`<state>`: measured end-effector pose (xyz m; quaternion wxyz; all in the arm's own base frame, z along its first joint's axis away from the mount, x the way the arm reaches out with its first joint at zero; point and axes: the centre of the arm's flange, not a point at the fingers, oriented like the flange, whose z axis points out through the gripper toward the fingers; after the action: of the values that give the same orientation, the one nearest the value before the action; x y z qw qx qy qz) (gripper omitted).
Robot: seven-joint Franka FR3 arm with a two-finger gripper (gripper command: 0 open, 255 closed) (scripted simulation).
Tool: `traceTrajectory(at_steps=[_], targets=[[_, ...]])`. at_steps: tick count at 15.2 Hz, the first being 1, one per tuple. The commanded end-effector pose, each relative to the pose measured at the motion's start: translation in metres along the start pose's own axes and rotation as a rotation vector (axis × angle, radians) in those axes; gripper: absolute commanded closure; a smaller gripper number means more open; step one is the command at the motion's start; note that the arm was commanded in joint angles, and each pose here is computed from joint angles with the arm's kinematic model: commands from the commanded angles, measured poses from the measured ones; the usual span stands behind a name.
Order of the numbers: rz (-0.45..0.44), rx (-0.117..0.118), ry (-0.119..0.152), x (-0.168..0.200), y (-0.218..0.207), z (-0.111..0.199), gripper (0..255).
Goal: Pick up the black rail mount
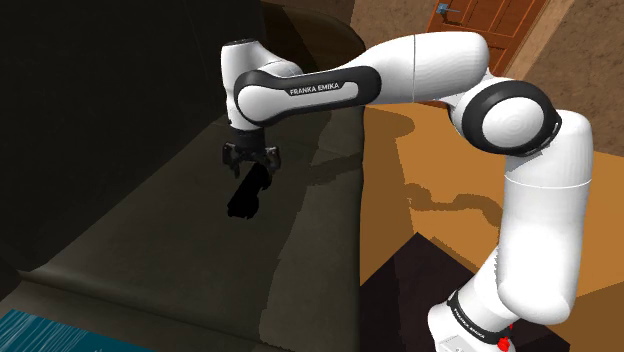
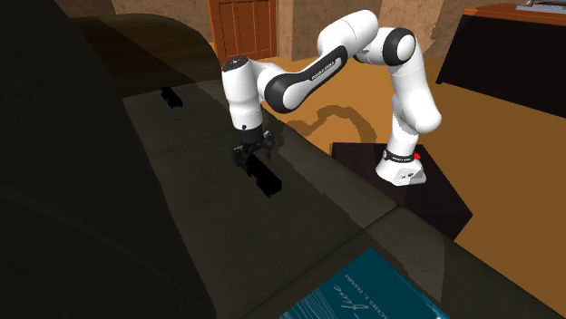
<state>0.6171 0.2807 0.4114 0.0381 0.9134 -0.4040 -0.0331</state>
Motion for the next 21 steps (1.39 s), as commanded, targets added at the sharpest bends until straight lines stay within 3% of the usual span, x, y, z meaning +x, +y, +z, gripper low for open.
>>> traceTrajectory(at_steps=[1,6,7,16,21], targets=[[0.002,0.000,0.001,0.001,-0.003,0.011,0],[0.002,0.000,0.001,0.001,-0.004,0.030,0],[0.002,0.000,0.001,0.002,-0.005,0.030,255],[0.002,0.000,0.001,0.001,-0.004,0.030,255],[0.002,0.000,0.001,0.001,-0.002,0.003,255]])
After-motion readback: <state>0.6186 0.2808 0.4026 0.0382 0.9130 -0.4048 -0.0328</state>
